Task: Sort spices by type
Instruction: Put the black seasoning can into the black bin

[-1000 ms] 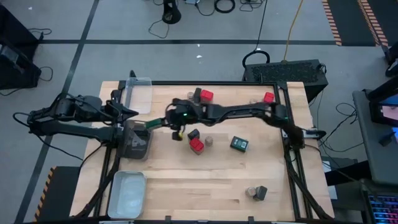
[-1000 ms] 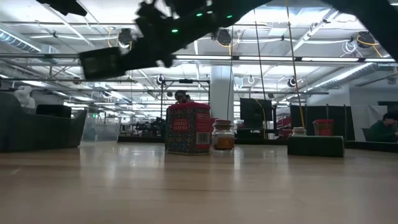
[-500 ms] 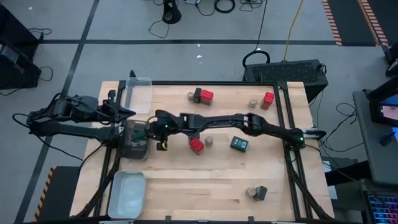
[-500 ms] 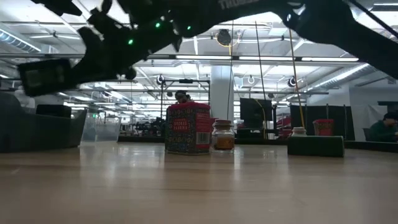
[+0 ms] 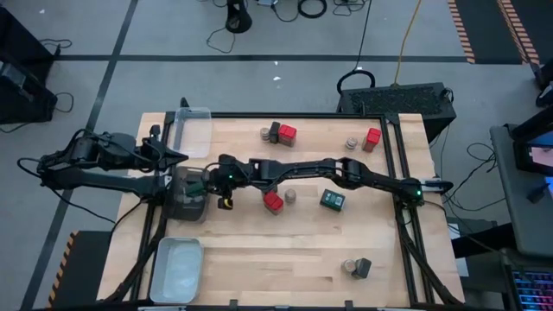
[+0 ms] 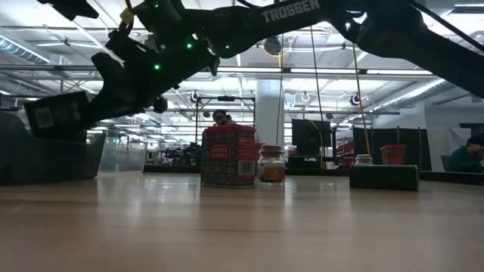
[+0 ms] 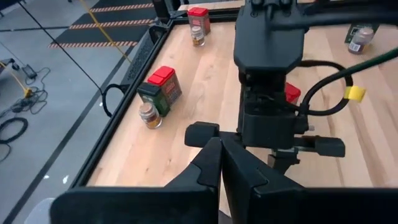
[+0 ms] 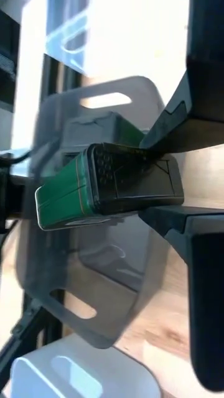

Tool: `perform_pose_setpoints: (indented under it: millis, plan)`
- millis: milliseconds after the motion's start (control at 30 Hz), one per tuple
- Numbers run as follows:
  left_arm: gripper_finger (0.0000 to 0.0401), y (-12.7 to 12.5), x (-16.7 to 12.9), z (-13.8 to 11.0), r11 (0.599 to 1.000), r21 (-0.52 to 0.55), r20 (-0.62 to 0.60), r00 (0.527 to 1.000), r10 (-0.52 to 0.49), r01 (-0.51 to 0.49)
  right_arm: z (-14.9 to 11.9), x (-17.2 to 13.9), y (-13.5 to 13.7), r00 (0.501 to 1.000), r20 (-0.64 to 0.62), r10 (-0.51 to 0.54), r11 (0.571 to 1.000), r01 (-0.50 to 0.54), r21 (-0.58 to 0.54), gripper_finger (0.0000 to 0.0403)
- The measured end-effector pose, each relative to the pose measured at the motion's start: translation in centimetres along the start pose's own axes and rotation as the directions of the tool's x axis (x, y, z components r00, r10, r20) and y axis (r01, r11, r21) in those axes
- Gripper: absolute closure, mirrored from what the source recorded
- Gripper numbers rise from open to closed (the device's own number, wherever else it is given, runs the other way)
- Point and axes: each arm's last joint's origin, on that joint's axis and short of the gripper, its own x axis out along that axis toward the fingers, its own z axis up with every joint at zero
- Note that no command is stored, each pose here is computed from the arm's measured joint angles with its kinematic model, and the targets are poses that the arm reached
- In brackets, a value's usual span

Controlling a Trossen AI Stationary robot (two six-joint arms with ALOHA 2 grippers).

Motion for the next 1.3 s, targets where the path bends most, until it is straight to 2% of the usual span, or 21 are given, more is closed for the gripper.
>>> perform_pose_setpoints:
  millis: [533, 733, 1033, 1300]
  plan:
    - [0.0382, -0.01, 0.01, 0.0, 1.0, -0.003, 0.0, 1.0, -0.002, 0.002, -0.29, -0.01, -0.16, 1.0, -0.029, 0.001, 0.995, 0.002, 0.096, 0.0318]
    - [0.0382, -0.01, 0.01, 0.0, 1.0, -0.003, 0.0, 1.0, -0.002, 0.002, -0.33, -0.01, -0.11, 0.999, -0.033, 0.002, 0.995, 0.001, 0.095, 0.0314]
    - [0.0382, -0.01, 0.01, 0.0, 1.0, -0.004, 0.0, 1.0, -0.002, 0.002, -0.53, -0.02, -0.12, 0.999, -0.053, 0.003, 0.996, 0.002, 0.093, 0.0273]
    - [0.0382, -0.01, 0.02, 0.0, 1.0, -0.006, -0.001, 1.0, -0.002, 0.002, -0.52, -0.02, -0.12, 0.999, -0.053, 0.005, 0.998, -0.001, 0.071, 0.0273]
